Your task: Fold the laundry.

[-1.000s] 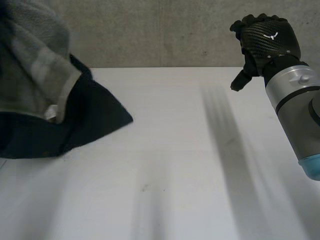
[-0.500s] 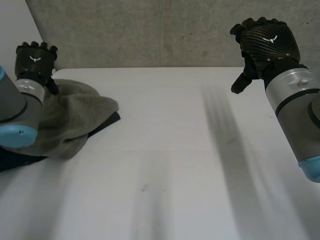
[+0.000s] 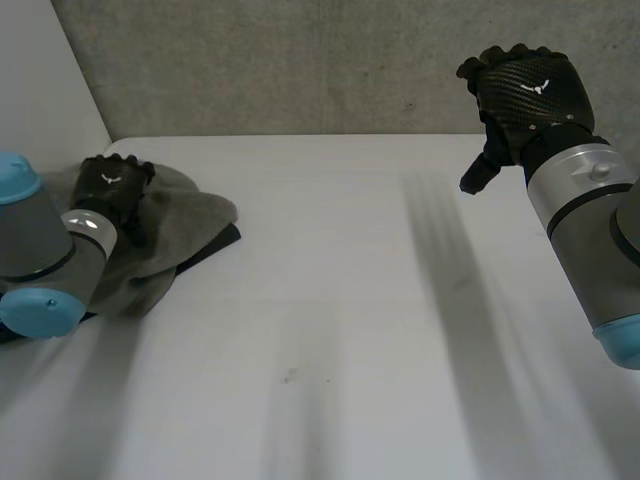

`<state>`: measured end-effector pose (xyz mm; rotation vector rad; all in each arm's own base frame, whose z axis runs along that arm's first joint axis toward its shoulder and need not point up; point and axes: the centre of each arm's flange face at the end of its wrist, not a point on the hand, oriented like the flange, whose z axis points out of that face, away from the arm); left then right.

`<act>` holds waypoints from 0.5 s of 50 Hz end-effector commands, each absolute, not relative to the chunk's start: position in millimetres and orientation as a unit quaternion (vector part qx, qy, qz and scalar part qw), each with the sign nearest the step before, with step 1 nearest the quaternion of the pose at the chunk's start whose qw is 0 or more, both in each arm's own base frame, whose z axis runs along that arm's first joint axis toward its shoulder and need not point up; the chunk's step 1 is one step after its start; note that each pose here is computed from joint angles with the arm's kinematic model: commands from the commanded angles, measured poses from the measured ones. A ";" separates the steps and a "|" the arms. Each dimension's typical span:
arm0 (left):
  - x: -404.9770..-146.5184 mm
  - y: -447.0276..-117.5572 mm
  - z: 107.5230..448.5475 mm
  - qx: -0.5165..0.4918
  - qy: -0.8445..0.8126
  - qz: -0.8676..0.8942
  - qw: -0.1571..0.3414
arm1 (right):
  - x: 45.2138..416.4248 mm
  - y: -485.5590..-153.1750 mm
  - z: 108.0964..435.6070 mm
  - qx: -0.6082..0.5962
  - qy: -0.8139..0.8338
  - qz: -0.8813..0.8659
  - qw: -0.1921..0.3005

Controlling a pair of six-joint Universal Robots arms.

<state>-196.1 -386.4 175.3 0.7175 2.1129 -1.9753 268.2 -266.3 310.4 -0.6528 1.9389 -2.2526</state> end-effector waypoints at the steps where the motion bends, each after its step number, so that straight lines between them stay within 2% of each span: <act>1: -196.0 -408.0 149.1 0.243 0.713 -0.653 0.079 | 268.3 -265.6 308.4 -0.216 0.638 -0.737 0.049; 8: -195.4 -421.4 145.2 0.240 0.705 -0.663 0.083 | 267.7 -265.6 305.5 -0.217 0.642 -0.734 0.048; 16: -204.6 -427.1 170.6 0.234 0.662 -0.707 0.086 | 265.9 -268.1 305.9 -0.215 0.642 -0.735 0.045; 20: -224.6 -408.6 225.0 0.231 0.617 -0.749 0.070 | 265.3 -269.4 309.3 -0.212 0.639 -0.739 0.044; 21: -242.2 -392.0 249.6 0.236 0.593 -0.768 0.050 | 265.0 -270.1 310.3 -0.211 0.638 -0.740 0.044; 23: -258.6 -375.7 265.3 0.240 0.577 -0.780 0.026 | 264.6 -270.7 312.7 -0.209 0.635 -0.742 0.044; 25: -283.9 -348.2 282.9 0.240 0.562 -0.792 -0.026 | 264.6 -270.6 313.8 -0.209 0.634 -0.743 0.044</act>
